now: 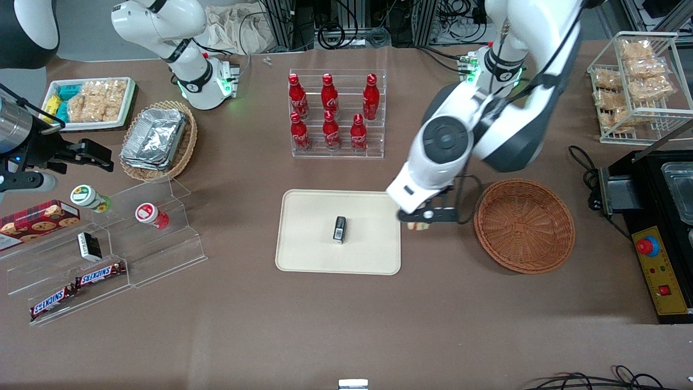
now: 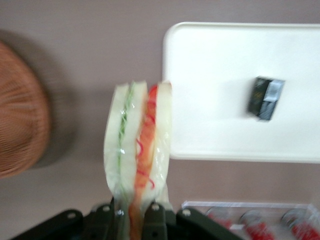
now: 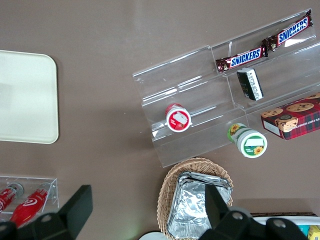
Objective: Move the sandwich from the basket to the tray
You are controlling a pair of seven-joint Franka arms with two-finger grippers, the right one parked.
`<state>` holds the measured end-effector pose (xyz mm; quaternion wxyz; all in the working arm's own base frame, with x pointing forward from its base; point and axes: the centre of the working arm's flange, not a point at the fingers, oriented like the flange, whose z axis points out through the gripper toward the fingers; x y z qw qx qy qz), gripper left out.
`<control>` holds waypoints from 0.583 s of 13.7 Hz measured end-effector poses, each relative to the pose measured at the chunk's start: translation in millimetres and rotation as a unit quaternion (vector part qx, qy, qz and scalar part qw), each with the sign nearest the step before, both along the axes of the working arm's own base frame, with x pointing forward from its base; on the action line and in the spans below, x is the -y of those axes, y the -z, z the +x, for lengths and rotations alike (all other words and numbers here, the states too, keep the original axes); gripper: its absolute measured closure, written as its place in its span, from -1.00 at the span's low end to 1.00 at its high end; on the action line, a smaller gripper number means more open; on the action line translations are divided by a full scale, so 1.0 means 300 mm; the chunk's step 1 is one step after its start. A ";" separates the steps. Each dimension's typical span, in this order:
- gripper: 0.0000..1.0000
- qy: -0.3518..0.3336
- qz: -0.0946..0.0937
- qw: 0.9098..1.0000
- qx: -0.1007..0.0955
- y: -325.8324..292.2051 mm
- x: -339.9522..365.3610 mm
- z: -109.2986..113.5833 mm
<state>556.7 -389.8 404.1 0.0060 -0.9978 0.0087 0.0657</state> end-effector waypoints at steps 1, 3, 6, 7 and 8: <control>0.62 -0.001 -0.011 1.000 0.006 0.080 0.066 -0.005; 0.62 -0.002 -0.029 1.000 0.010 0.248 0.141 0.001; 0.62 0.011 -0.022 0.999 0.030 0.491 0.140 0.048; 0.62 0.019 -0.012 0.999 0.033 0.552 0.132 0.054; 0.62 0.023 -0.006 0.999 0.033 0.592 0.128 0.057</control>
